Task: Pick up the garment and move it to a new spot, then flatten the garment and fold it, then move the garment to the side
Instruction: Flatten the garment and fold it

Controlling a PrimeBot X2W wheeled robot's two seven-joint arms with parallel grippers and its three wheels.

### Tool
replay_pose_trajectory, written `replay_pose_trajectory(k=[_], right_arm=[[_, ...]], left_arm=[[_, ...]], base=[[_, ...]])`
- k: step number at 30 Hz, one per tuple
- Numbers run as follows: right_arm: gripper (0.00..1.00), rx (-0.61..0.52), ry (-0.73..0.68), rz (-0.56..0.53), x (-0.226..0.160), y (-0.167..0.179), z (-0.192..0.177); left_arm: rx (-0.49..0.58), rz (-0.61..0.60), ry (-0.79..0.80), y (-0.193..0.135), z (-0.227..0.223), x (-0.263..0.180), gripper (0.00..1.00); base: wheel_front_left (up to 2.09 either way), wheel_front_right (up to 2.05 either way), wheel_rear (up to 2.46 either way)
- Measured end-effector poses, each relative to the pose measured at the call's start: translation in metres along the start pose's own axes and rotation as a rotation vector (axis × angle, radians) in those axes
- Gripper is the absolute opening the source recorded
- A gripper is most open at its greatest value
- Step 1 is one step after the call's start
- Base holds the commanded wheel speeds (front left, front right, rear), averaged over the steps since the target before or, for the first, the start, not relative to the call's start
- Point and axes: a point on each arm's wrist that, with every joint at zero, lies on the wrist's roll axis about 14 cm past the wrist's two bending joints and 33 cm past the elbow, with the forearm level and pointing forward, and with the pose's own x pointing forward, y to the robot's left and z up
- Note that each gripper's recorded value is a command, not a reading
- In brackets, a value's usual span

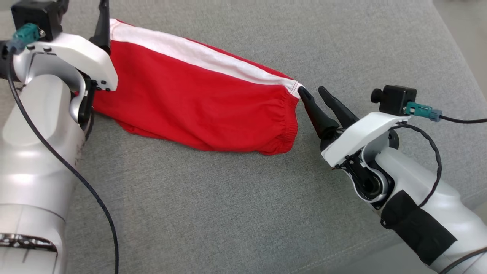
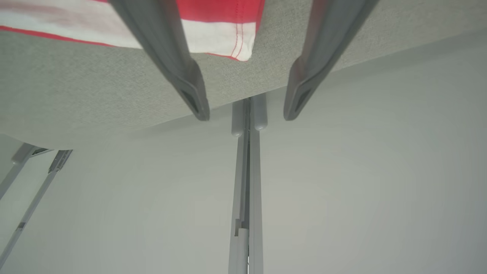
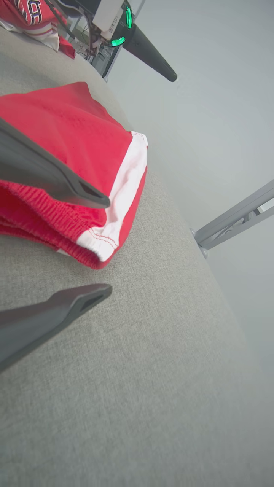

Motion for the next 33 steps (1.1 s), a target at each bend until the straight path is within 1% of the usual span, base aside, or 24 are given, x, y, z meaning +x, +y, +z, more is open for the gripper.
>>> replay_pose_trajectory(k=[7,11,15,22,23,29,33], right_arm=[[1.0,0.032,-0.054,0.001,-0.019,0.002,0.012],[1.0,0.018,-0.082,0.004,-0.03,0.003,0.016],[1.0,0.007,-0.076,0.006,-0.041,0.006,0.006],[1.0,0.107,-0.06,0.004,-0.05,0.014,-0.016],[1.0,0.107,-0.06,0.004,-0.05,0.014,-0.016],[1.0,0.228,-0.032,-0.007,-0.053,0.015,-0.028],[1.0,0.313,-0.004,-0.006,-0.049,0.018,-0.033]], left_arm=[[-0.05,0.006,-0.074,-0.009,0.02,-0.034,1.0],[-0.092,0.031,-0.102,-0.01,0.022,-0.062,1.0],[-0.125,0.052,-0.097,-0.012,0.01,-0.095,1.0],[-0.141,0.094,-0.094,-0.013,-0.006,-0.148,1.0],[-0.141,0.094,-0.094,-0.013,-0.006,-0.148,1.0],[-0.179,0.143,-0.061,-0.015,-0.028,-0.19,1.0],[-0.183,0.162,-0.056,-0.013,-0.033,-0.204,1.0]], base=[[0.0,0.0,0.0],[0.0,0.0,0.0],[0.0,0.0,0.0],[0.0,0.0,0.0],[0.0,0.0,0.0],[0.0,0.0,0.0],[0.0,0.0,0.0]])
